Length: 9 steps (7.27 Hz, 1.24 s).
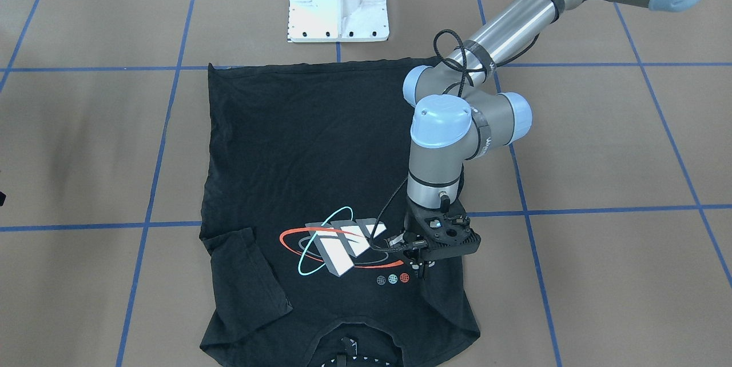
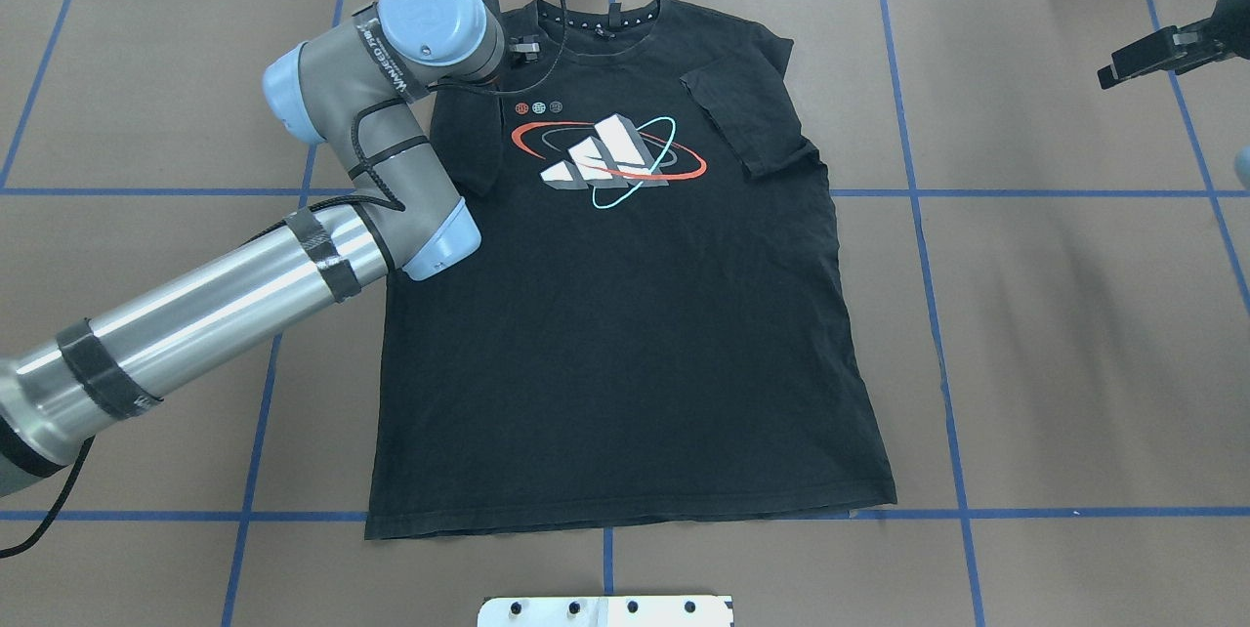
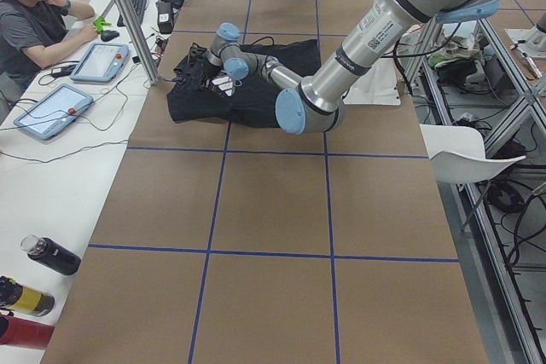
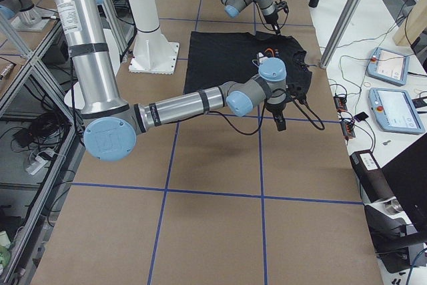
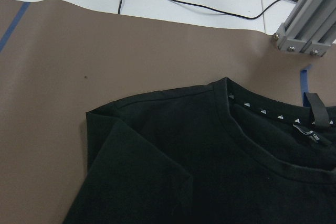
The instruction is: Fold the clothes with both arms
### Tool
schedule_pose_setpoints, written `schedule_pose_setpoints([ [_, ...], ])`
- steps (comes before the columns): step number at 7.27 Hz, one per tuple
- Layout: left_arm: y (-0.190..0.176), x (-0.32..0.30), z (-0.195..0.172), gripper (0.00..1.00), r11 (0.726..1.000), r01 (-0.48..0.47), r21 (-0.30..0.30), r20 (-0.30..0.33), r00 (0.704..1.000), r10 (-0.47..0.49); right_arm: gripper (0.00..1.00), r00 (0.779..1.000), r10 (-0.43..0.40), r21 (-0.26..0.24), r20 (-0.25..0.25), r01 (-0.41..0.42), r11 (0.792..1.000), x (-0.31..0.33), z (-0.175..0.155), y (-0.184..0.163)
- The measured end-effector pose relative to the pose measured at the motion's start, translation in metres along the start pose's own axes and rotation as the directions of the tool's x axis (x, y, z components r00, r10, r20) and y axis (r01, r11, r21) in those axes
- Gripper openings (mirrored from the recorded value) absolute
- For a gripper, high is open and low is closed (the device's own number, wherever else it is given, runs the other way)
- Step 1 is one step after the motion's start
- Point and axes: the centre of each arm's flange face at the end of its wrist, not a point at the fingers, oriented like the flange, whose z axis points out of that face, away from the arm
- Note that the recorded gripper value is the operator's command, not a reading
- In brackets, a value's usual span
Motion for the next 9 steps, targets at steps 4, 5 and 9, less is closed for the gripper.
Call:
schedule_pose_setpoints([
  [4,0.009,-0.015,-0.010,1.00,0.999,-0.037,0.017,-0.070,0.997,0.038,1.00,1.000,0.017,0.008,0.005,-0.017,1.000,-0.006,-0.002,-0.004],
  [5,0.012,-0.030,-0.033,1.00,0.994,-0.106,0.038,-0.106,0.988,0.110,1.00,0.999,0.052,0.021,0.018,-0.052,0.998,-0.019,-0.007,-0.007],
  [9,0.072,-0.131,-0.171,1.00,0.967,-0.253,0.018,-0.286,0.926,0.247,1.00,0.972,0.224,0.060,0.074,-0.229,0.972,-0.146,-0.020,0.048],
])
